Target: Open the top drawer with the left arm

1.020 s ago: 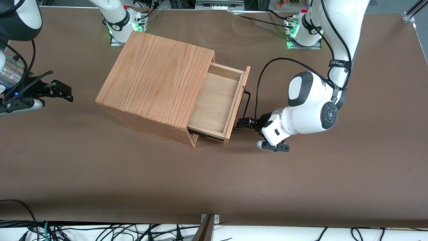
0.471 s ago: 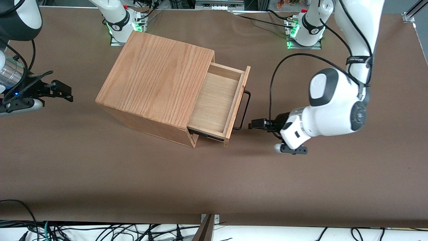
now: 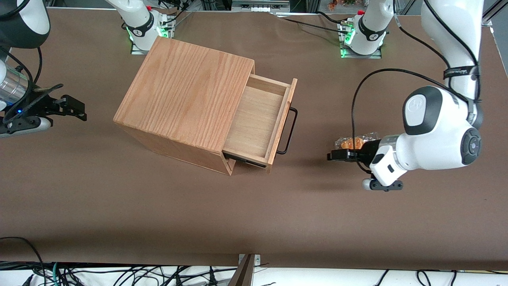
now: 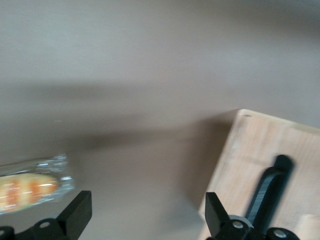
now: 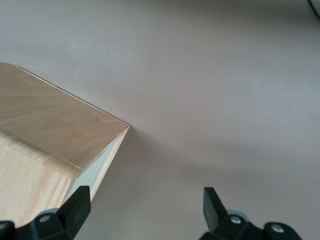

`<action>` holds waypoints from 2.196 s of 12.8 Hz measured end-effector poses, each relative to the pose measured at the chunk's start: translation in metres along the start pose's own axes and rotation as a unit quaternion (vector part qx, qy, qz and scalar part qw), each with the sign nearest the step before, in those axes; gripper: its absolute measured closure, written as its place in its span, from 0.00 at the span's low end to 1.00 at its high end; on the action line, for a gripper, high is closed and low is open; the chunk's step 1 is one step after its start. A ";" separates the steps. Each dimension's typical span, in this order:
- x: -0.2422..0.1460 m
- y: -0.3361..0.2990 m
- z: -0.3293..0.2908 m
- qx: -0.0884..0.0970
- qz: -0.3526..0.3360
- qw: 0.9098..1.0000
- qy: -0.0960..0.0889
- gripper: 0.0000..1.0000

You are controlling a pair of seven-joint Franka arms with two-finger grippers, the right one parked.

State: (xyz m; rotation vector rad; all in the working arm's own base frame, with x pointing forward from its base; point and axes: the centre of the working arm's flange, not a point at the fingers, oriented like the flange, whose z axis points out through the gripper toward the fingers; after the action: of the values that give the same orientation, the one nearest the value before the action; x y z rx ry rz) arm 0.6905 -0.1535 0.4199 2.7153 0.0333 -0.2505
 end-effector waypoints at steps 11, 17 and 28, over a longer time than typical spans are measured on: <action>-0.017 -0.140 -0.089 0.117 0.039 0.992 -0.015 0.00; -0.076 -0.133 -0.170 0.185 0.087 0.979 0.014 0.00; -0.158 -0.088 -0.229 0.190 0.107 0.975 0.048 0.00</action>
State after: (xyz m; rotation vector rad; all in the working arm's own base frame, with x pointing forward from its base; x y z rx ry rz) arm 0.5688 0.0218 0.6186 3.0757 -0.3099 -0.0642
